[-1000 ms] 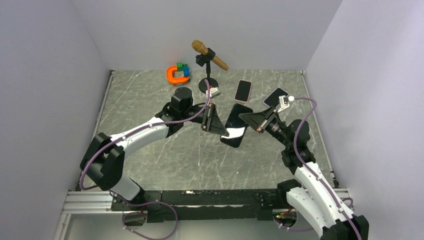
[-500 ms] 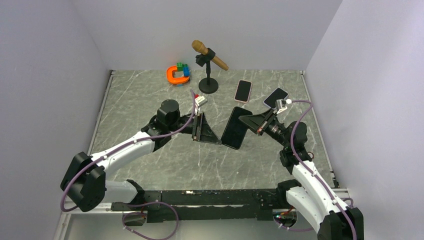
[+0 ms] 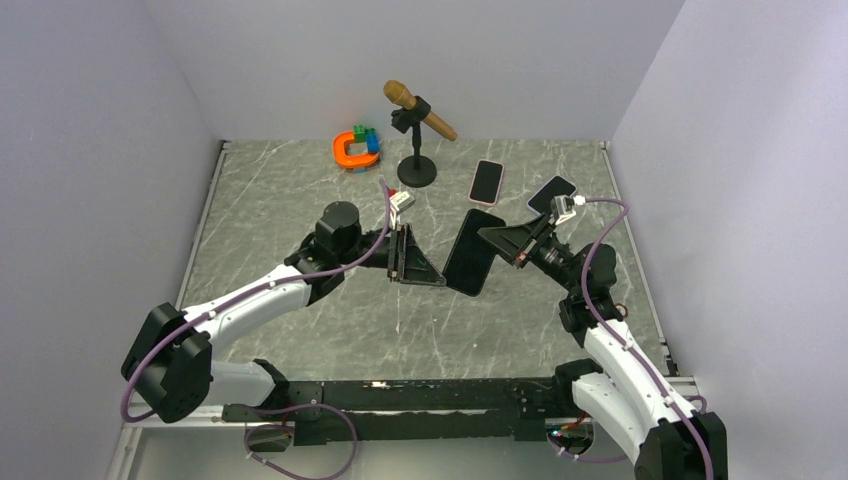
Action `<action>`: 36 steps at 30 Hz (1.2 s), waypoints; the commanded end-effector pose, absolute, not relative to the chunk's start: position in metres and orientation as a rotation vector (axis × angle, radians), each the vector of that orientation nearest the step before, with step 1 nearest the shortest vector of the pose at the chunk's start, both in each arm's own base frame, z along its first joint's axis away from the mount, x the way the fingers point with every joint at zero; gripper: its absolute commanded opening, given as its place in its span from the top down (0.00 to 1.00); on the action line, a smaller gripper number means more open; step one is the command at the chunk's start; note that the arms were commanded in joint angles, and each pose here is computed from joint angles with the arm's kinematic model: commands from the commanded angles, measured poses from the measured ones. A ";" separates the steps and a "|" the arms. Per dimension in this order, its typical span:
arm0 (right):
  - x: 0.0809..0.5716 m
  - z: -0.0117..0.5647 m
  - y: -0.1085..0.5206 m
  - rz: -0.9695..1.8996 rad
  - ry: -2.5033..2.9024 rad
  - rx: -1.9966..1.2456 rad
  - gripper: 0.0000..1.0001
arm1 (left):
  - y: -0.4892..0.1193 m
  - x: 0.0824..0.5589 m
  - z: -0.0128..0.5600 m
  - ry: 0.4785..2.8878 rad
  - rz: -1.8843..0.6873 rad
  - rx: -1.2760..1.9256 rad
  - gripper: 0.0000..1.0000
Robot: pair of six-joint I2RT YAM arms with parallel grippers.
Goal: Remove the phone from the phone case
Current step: Adjust the phone, then remove the phone case from the phone.
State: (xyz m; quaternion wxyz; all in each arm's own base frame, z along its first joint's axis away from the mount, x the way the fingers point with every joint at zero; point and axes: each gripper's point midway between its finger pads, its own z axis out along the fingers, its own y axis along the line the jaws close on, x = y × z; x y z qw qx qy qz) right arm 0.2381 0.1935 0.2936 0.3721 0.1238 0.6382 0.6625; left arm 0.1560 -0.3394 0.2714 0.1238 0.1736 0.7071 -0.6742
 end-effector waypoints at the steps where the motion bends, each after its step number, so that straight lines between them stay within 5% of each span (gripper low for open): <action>1: 0.229 0.333 0.193 1.744 1.509 0.224 1.00 | -0.346 0.151 0.286 1.973 -1.998 0.540 0.62; 6: 0.229 0.332 0.192 1.743 1.517 0.234 1.00 | -0.350 0.148 0.290 1.944 -2.019 0.563 0.78; 10: 0.229 0.328 0.195 1.767 1.552 0.260 1.00 | -0.349 0.146 0.299 1.823 -2.011 0.620 1.00; 20: 0.198 0.347 0.203 2.083 1.526 0.221 1.00 | -0.324 0.143 0.343 1.362 -1.964 0.852 1.00; 28: 0.181 0.380 0.201 2.317 1.351 0.171 1.00 | -0.334 0.171 0.322 1.465 -1.973 0.844 1.00; 36: 0.185 0.396 0.211 2.259 1.368 0.131 1.00 | -0.339 0.193 0.302 1.587 -1.989 0.729 1.00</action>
